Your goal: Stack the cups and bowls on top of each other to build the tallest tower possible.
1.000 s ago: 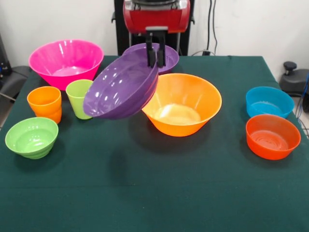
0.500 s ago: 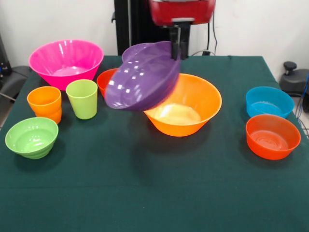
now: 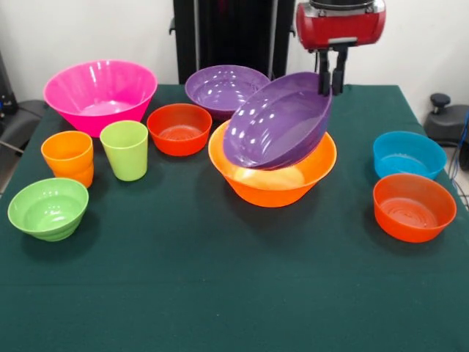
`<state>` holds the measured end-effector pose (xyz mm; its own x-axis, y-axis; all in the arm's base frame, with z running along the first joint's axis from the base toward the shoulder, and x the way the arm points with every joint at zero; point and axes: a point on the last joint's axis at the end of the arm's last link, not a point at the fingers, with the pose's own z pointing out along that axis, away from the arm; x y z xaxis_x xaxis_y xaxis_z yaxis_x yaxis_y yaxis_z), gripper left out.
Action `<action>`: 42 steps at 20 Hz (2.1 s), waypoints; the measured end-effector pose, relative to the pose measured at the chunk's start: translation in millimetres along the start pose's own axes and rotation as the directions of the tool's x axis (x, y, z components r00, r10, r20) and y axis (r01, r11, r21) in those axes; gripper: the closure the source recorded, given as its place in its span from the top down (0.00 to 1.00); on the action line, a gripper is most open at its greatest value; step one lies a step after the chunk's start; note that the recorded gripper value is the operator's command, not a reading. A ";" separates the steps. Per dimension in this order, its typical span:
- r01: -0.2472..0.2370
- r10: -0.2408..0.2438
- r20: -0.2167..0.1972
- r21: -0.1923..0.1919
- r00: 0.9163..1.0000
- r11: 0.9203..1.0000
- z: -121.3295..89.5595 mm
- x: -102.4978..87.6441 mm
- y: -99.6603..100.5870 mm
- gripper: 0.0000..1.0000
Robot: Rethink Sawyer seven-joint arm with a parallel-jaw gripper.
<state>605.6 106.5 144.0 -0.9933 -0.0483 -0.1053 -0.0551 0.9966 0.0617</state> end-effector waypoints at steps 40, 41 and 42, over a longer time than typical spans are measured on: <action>-0.079 0.078 0.029 0.055 0.997 0.995 36.2 69.6 -24.0 1.00; -0.080 0.079 0.028 0.055 0.996 0.995 36.2 69.7 -24.5 1.00; -0.081 0.080 0.028 0.056 0.996 0.995 36.1 69.9 -25.2 1.00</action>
<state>541.3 80.4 99.2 -0.9912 0.0334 -0.1280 0.0318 0.9994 0.0140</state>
